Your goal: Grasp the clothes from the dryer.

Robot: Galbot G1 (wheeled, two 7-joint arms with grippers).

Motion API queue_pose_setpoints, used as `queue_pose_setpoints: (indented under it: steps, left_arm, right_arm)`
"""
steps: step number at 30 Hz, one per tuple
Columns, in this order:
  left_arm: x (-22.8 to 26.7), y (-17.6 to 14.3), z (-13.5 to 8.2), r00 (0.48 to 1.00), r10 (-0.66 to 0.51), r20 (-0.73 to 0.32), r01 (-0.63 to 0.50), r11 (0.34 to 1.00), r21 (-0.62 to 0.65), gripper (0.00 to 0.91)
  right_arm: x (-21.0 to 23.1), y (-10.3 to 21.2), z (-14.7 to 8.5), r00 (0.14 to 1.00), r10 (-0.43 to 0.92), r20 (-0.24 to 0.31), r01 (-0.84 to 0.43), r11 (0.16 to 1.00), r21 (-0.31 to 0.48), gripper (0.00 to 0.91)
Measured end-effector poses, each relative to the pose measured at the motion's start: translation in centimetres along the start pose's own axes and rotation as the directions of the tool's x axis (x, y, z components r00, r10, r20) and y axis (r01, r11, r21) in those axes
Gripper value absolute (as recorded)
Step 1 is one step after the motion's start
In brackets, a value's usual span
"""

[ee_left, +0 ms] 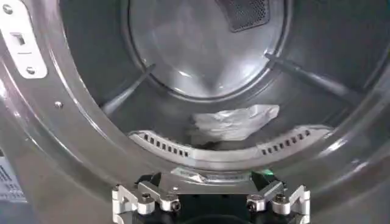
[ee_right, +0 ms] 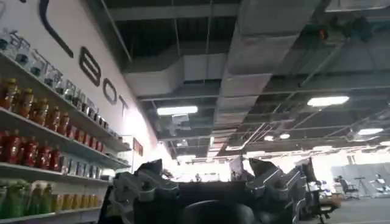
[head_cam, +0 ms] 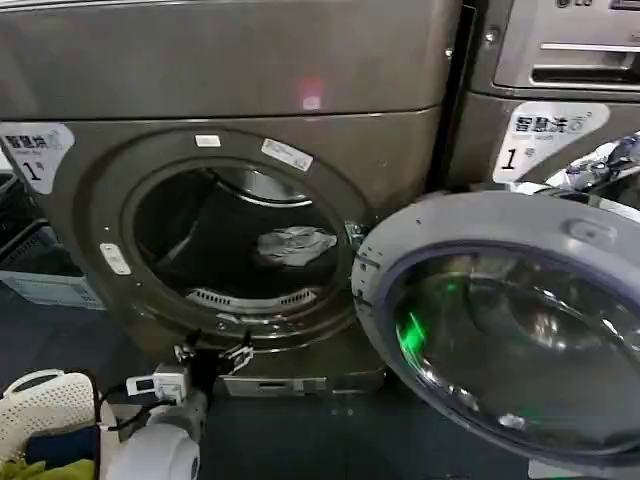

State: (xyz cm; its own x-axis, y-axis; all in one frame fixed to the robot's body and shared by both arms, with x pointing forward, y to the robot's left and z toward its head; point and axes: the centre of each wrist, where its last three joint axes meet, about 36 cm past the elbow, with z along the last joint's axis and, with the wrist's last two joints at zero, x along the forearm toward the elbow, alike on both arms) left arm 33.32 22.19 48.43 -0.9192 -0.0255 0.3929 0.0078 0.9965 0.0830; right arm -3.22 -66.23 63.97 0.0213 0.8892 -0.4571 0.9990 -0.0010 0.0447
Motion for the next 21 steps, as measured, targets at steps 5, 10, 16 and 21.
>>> queue_pose_setpoints:
  steps: [5, 10, 16, 21]
  left_arm:
    - [-0.02, -0.01, -0.01, 1.0, 0.0, 0.0, 0.0, 1.0, -0.001, 0.907]
    - [-0.04, -0.02, 0.05, 1.0, -0.001, -0.002, 0.001, 1.0, -0.001, 0.907]
    - [-0.04, -0.11, 0.09, 1.0, -0.002, -0.003, 0.002, 1.0, -0.003, 0.907]
    - [-0.05, -0.08, 0.07, 1.0, -0.003, -0.003, 0.003, 1.0, -0.004, 0.907]
  right_arm:
    - [0.09, 0.02, 0.18, 1.0, -0.001, -0.003, 0.001, 1.0, 0.0, 0.907]
    - [0.07, -0.11, 0.25, 1.0, 0.002, -0.005, -0.002, 1.0, 0.0, 0.907]
    - [0.11, -0.12, 0.33, 1.0, 0.003, -0.007, -0.003, 1.0, -0.001, 0.907]
    - [0.09, -0.11, 0.31, 1.0, 0.001, -0.006, -0.001, 1.0, 0.0, 0.907]
